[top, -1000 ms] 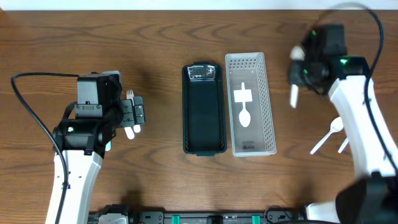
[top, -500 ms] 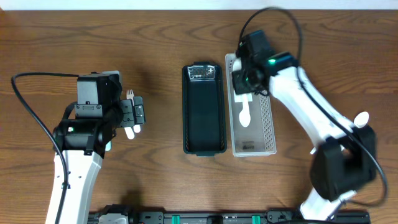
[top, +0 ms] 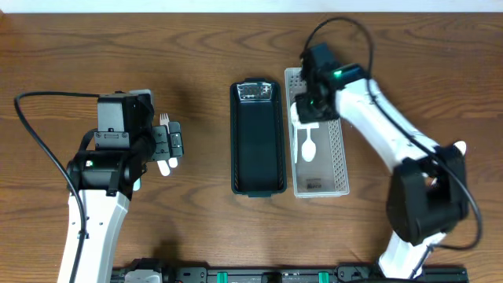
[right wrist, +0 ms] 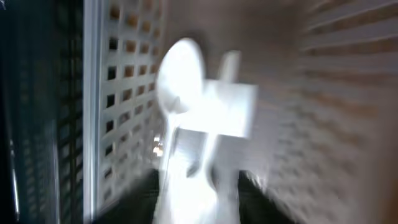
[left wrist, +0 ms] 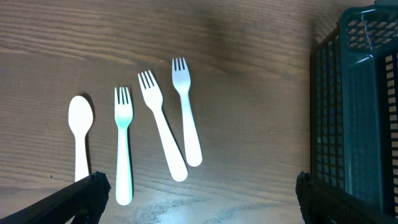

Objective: Pack container
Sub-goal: 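Carry the spoon with right gripper and release it into white basket, then return right gripper to the remaining spoons and grasp one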

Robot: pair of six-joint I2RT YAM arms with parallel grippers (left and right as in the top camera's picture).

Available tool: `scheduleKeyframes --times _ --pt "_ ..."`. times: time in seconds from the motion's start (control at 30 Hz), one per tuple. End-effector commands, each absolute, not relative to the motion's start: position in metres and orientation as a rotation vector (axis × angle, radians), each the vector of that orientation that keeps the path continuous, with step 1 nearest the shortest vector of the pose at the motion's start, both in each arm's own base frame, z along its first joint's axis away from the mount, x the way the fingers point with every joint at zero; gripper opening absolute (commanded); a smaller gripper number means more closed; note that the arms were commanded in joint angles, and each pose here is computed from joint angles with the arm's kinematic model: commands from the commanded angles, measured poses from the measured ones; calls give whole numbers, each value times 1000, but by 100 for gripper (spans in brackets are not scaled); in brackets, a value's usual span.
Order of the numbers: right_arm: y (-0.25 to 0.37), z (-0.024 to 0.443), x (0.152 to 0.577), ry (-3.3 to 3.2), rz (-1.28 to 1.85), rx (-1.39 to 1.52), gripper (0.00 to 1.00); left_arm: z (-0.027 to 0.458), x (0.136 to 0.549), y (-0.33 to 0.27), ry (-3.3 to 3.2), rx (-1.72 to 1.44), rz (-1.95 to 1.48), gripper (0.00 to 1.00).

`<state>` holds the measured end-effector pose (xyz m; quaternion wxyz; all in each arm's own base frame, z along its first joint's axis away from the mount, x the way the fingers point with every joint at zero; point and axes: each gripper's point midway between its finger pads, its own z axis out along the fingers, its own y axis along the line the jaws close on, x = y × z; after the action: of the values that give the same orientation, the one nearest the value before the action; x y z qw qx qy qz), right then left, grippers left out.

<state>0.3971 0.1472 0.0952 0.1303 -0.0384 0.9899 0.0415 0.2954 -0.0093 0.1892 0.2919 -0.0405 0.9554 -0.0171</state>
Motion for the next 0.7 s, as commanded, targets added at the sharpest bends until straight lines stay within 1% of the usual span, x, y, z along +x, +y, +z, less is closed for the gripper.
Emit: scheduleKeyframes --times 0.0,0.03,0.13,0.27,0.43,0.57,0.67 --pt "79 190 421 2628 41 275 96 198 299 -6 2523 -130 -34 98" --pt "64 200 420 2601 39 344 99 198 299 -6 2523 -130 -34 98" --pt "1 223 405 2534 17 612 99 198 299 -6 2523 -130 -34 98" --pt "-69 217 374 2524 -44 926 99 198 299 -6 2524 -130 -34 98" --pt "-115 166 341 2596 -127 1121 99 198 299 -6 2524 -130 -34 98" --pt "-122 112 317 2654 -143 1206 99 198 299 -6 2524 -130 -35 98" --pt "-122 78 305 2678 -152 1216 99 198 299 -6 2524 -130 -35 98"
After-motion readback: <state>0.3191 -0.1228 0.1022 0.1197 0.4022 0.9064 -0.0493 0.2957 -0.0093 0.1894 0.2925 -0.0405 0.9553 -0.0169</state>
